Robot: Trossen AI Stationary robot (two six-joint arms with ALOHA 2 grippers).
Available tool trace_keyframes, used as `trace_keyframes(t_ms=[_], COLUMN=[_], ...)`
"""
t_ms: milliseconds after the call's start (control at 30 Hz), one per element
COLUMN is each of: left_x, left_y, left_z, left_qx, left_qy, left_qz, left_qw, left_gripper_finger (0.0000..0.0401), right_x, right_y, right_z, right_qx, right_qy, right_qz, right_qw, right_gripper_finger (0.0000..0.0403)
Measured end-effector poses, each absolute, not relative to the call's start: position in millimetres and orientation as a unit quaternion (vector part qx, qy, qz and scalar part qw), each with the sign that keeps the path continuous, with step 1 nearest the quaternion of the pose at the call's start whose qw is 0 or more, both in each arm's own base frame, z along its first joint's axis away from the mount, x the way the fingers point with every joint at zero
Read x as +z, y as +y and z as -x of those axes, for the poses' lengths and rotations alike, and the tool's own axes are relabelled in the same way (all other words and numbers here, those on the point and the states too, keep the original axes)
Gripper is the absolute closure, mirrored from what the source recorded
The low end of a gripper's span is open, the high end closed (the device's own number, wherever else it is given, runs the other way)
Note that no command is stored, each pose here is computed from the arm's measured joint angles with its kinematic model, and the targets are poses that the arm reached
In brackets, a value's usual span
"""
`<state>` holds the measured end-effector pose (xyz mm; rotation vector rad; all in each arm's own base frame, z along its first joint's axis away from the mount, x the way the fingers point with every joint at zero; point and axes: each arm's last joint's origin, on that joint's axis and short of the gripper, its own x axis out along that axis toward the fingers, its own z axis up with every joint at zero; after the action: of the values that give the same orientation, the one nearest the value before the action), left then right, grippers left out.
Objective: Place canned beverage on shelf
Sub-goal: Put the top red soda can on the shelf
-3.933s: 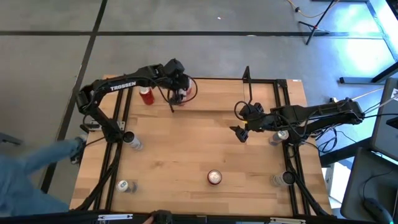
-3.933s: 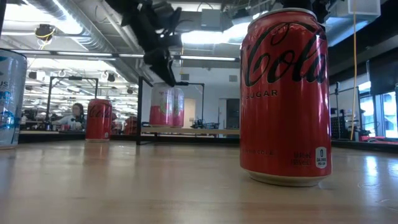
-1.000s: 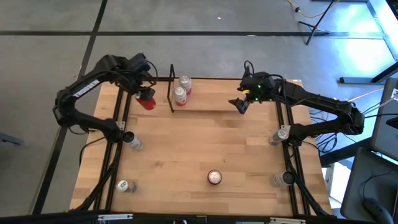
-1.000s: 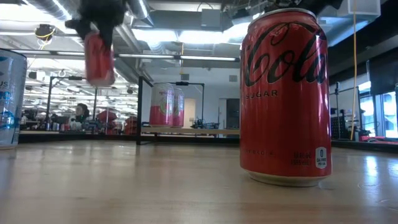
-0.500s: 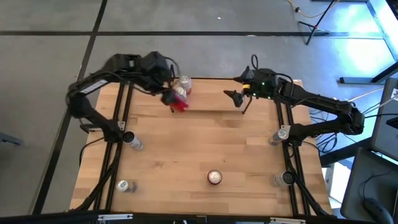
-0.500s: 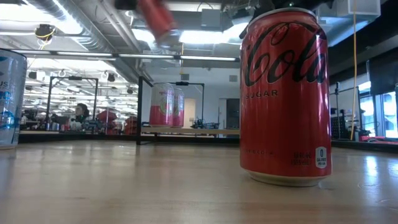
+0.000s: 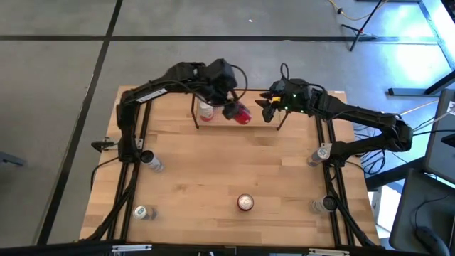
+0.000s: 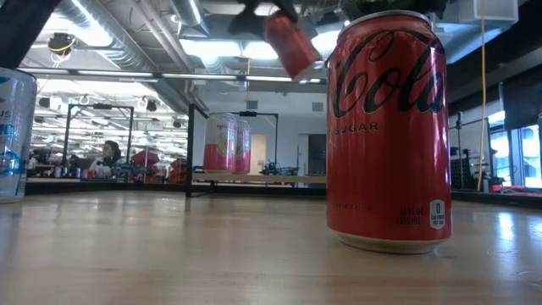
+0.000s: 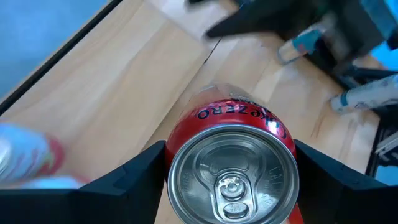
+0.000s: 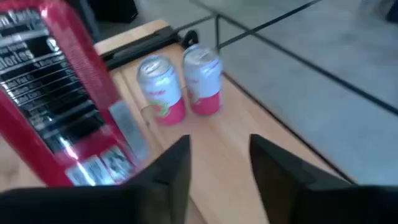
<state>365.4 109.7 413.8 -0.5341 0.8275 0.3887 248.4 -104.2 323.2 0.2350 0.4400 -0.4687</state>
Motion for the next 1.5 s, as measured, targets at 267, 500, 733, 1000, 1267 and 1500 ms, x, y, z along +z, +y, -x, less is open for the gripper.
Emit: trace_keyframes(t_ms=[267, 500, 733, 1000, 1267, 1500], left_x=[406.3, 409.5, 413.8, 408.7, 375.5, 328.0], left_y=[125.5, 133.5, 137.5, 145.4, 168.9, 190.0], left_z=[-372.8, -374.0, -378.6, -370.1, -374.1, -380.1], left_qx=[0.203, 0.224, 0.233, 0.293, 0.352, 0.384], left_qy=[0.384, 0.357, 0.322, 0.349, 0.373, 0.382], left_qz=[0.252, 0.245, 0.236, 0.215, 0.217, 0.232], left_qw=[0.865, 0.873, 0.887, 0.864, 0.831, 0.808], left_gripper_finger=[0.0141, 0.0141, 0.0141, 0.0141, 0.0141, 0.0142], right_x=[309.9, 300.7, 299.4, 297.7, 303.0, 302.0], right_y=[-107.2, -109.1, -109.6, -108.9, -107.7, -107.1], right_z=[-260.4, -268.0, -269.3, -254.1, -240.9, -239.5], right_qx=[-0.201, -0.177, -0.173, -0.253, -0.314, -0.313], right_qy=[0.239, 0.254, 0.256, 0.308, 0.321, 0.329], right_qz=[-0.125, -0.134, -0.125, -0.089, -0.067, -0.068], right_qw=[0.942, 0.941, 0.943, 0.913, 0.891, 0.888], right_gripper_finger=[0.0359, 0.0379, 0.0379, 0.0379, 0.0379, 0.0379])
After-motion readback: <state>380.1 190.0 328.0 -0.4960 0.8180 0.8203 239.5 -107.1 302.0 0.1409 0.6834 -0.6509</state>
